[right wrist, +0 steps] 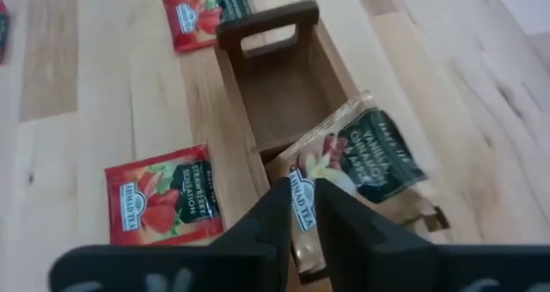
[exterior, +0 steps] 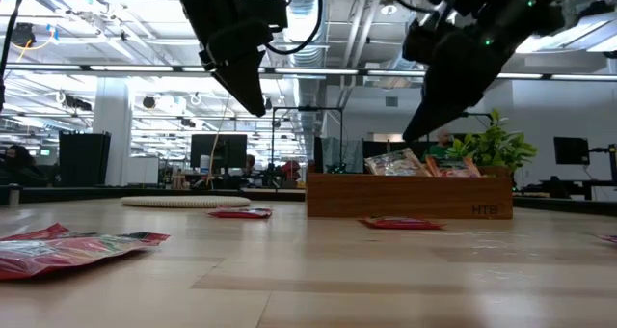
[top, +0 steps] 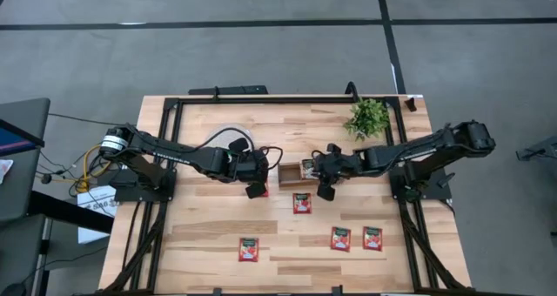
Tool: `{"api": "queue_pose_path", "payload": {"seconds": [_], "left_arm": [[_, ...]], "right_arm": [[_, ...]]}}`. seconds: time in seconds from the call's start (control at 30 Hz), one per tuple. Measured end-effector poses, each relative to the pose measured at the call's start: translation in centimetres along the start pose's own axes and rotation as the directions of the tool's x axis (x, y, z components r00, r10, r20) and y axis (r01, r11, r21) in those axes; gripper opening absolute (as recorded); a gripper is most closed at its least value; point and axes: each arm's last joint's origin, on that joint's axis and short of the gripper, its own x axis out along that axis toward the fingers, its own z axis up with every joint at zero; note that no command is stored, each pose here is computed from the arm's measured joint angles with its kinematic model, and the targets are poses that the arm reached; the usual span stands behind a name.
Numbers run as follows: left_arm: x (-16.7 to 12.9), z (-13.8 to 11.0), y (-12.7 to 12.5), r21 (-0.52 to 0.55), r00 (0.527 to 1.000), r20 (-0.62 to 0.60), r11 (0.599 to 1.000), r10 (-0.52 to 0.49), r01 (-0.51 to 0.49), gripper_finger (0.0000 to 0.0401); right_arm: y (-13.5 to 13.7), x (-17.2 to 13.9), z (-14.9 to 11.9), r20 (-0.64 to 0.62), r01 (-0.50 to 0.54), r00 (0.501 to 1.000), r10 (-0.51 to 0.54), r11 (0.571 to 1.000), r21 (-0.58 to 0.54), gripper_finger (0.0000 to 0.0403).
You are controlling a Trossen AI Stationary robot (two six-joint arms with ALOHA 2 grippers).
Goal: Pick & Place Tea
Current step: Put the brown tea bag into the middle section of the wooden organizer
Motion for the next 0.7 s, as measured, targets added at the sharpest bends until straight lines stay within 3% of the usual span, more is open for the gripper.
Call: {"api": "queue_pose_path", "payload": {"seconds": [0.23, 0.7], "left_arm": [[0.0, 0.0, 0.0, 0.000, 1.000, 0.001, 1.000, 0.000, 0.000, 0.0156], [0.0, 0.0, 0.0, 0.020, 1.000, 0.004, 1.000, -0.001, 0.001, 0.0156]], "right_arm": [[0.2, 2.1, -0.8, -0.068, 0.013, 0.998, -0.014, 1.000, -0.012, 0.0004], [-0.1, 2.5, -1.3, -0.110, 0.090, 0.990, -0.085, 0.995, 0.039, 0.0001]]}}
